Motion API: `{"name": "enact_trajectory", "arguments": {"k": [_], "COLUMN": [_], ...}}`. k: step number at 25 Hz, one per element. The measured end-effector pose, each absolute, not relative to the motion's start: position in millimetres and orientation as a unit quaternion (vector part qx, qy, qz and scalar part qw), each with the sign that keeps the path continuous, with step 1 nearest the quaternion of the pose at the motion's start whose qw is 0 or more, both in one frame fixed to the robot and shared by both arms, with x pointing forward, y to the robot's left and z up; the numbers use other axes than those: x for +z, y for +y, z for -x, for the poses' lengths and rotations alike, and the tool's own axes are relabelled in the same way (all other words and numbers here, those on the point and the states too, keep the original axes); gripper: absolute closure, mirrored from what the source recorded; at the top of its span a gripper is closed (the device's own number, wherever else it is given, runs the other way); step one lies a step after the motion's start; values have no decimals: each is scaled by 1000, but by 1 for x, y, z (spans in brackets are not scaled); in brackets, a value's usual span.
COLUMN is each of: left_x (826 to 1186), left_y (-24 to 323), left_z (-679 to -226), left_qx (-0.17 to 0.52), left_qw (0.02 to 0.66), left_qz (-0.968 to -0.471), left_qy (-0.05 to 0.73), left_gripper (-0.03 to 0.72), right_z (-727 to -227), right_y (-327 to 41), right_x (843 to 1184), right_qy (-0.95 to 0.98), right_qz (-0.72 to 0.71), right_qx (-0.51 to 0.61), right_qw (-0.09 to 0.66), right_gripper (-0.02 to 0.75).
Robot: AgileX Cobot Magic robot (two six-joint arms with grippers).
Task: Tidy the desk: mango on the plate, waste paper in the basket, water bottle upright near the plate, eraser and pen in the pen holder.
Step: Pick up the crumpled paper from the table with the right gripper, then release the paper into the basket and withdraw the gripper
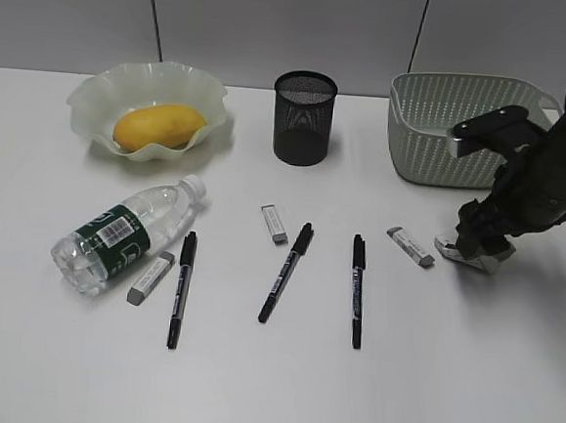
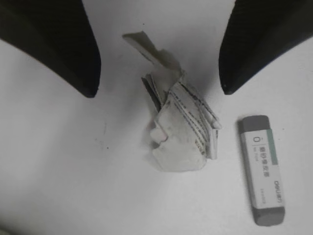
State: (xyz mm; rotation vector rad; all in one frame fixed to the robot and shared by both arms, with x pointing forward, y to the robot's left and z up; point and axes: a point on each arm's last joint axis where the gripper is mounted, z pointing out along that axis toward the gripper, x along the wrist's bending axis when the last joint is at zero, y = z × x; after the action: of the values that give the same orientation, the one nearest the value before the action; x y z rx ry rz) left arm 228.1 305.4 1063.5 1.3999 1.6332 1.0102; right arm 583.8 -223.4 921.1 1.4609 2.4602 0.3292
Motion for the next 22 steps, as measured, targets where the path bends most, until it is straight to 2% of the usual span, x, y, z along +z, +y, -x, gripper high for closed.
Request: {"name": "enact_trajectory", "arguments": {"k": [3, 5, 6, 8, 10, 12, 15, 17, 19, 22], "left_x": [1063, 1063, 1063, 1063, 1063, 1063, 1063, 1063, 1063, 1063], "left_y": [305, 305, 305, 305, 305, 305, 305, 305, 305, 305], "left_z": [-228, -228, -228, -228, -228, -228, -228, -228, -228, -228], "left_qx": [394, 395, 395, 395, 395, 395, 395, 395, 395, 395], "left_qw": [373, 373, 373, 373, 373, 373, 373, 373, 373, 373], "left_qz": [-546, -547, -547, -547, -547, -547, -547, -547, -547, -546], "left_qy": [638, 637, 637, 637, 637, 637, 637, 637, 637, 638], "left_gripper": [180, 180, 180, 180, 180, 180, 181, 181, 181, 181], "right_z": [-588, -587, -586, -586, -588, -592, -599, -613, -637, -676], "right_y": [-223, -224, -224, -224, -223, -221, -221, -221, -222, -219], "right_x": [901, 888, 885, 888, 905, 943, 1006, 1034, 1045, 1032], "right_qy": [857, 860, 861, 860, 855, 842, 818, 802, 788, 779], "right_qz": [-496, -496, -496, -498, -503, -508, -503, -499, -504, -529], "right_qx": [87, 71, 65, 66, 83, 123, 192, 225, 242, 234], "right_qw": [110, 94, 88, 88, 101, 133, 202, 239, 257, 242], "right_gripper": [160, 228, 316, 566, 671, 705, 717, 721, 722, 716]}}
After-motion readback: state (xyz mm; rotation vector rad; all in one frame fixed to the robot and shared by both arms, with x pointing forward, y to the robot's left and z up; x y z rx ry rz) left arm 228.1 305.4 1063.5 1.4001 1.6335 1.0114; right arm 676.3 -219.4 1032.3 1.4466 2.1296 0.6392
